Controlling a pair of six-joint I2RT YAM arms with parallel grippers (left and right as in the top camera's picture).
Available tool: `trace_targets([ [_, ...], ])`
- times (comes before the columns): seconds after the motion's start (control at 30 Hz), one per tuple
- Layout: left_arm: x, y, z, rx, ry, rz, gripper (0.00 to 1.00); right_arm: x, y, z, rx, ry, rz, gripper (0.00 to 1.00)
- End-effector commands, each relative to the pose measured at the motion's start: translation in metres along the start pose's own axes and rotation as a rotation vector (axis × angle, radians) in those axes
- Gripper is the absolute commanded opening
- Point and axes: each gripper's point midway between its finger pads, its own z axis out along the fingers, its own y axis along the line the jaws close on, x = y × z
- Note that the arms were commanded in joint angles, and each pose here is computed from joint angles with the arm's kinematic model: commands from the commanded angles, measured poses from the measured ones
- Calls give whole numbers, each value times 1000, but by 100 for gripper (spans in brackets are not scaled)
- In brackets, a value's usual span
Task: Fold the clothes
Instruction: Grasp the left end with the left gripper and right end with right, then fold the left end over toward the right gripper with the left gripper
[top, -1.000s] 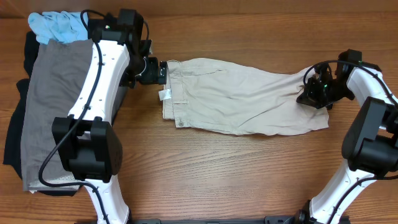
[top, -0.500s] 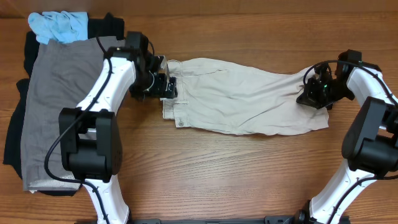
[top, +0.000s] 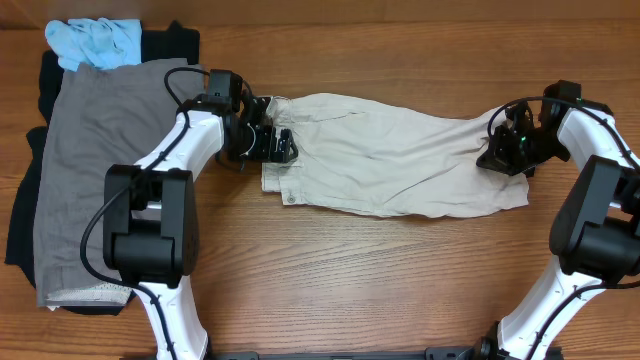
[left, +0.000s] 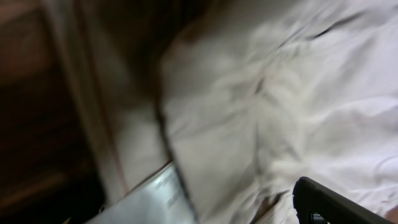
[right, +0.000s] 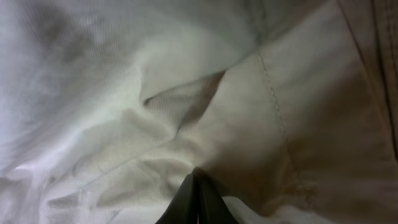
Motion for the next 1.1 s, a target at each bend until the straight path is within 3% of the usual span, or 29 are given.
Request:
trace_targets([
  [0.0, 41, 0, 52, 84, 148, -78, 100, 0, -1, 0, 2, 1, 6, 4],
  [0.13, 56, -4, 73, 102, 206, -107, 98, 0, -1, 0, 2, 0, 19, 4],
  [0.2, 64, -5, 81, 98, 231, -112, 88, 0, -1, 0, 2, 0, 29, 4],
  [0.23, 66, -4, 83, 93, 239, -123, 74, 0, -1, 0, 2, 0, 32, 4],
  [0.33, 68, -1, 86, 80, 245, -136, 18, 1, -1, 0, 2, 4, 34, 4],
  [0.37, 68, 0, 85, 76, 244, -138, 4, 2, -1, 0, 2, 6, 35, 4],
  [0.6, 59, 27, 62, 62, 217, -259, 4, 11, 3, -1, -17, 43, 52, 4],
  [0.77, 46, 53, 14, 34, 157, -298, 4, 18, 11, 0, -51, 75, 61, 4],
  [0.9, 40, 80, -49, -137, 118, -264, 4, 27, 38, 1, -131, 107, 29, 4],
  [1.07, 31, 82, -105, -254, 104, -194, 4, 32, 83, -11, -166, 78, -102, 4],
])
